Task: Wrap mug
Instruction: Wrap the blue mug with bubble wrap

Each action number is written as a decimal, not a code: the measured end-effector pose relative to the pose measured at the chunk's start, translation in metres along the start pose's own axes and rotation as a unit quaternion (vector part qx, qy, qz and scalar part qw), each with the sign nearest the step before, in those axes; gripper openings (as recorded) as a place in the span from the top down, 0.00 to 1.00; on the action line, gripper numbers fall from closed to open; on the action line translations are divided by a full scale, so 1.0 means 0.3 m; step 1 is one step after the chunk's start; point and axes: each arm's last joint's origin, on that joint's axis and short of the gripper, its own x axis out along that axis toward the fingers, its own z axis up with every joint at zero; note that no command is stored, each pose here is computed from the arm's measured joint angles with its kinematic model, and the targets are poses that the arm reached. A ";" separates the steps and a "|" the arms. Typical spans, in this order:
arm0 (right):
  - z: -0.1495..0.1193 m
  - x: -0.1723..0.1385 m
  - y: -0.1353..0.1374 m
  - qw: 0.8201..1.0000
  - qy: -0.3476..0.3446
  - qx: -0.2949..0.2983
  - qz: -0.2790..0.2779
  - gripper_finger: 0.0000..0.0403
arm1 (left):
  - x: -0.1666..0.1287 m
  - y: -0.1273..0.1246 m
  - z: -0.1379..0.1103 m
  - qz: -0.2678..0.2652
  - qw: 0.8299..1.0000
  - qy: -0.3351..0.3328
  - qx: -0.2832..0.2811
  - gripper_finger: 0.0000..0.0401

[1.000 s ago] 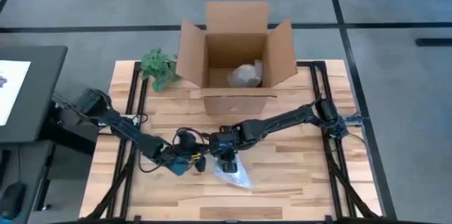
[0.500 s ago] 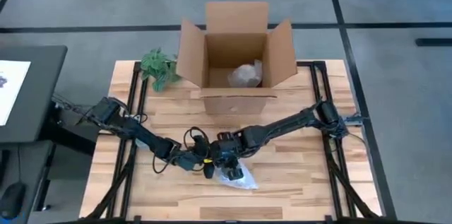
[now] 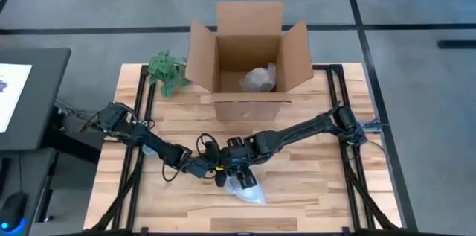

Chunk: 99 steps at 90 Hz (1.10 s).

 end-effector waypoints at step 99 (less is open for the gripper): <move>-0.106 0.014 0.450 0.921 0.062 0.385 -0.006 0.44 | 0.001 0.018 -0.021 0.001 0.997 0.055 0.047 1.00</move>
